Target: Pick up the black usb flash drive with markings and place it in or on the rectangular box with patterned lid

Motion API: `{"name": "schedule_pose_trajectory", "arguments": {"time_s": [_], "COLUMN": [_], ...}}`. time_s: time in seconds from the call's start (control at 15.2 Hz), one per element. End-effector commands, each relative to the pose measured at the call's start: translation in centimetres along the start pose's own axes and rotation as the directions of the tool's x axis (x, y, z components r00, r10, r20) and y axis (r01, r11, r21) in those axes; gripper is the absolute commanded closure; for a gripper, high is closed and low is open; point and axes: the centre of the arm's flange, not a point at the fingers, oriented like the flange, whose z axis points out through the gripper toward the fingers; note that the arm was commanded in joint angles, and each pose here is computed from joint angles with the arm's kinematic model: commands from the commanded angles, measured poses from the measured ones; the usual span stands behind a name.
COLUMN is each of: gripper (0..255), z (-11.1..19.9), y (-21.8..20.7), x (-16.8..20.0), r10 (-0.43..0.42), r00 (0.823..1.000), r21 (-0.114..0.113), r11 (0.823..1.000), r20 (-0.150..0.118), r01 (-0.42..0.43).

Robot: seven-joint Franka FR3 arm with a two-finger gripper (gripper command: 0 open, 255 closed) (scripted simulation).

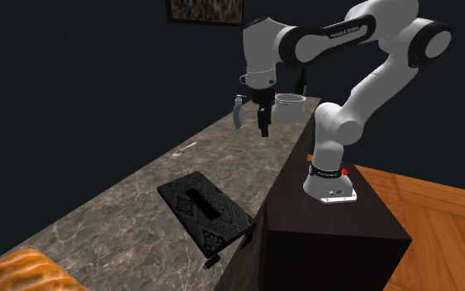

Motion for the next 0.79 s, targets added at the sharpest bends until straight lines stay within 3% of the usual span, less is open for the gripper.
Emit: {"name": "schedule_pose_trajectory", "arguments": {"time_s": [0.0, 0.73], "gripper": [0, 0], "z": [1.4, 7.6], "y": [-2.4, -14.8], "x": [0.6, 2.7], "r10": [0.023, 0.137], "r00": [1.0, 0.99], "r21": [0.007, 0.042], "r11": [1.0, 0.99], "r20": [-0.007, -0.043], "r01": [-0.023, -0.135]}}
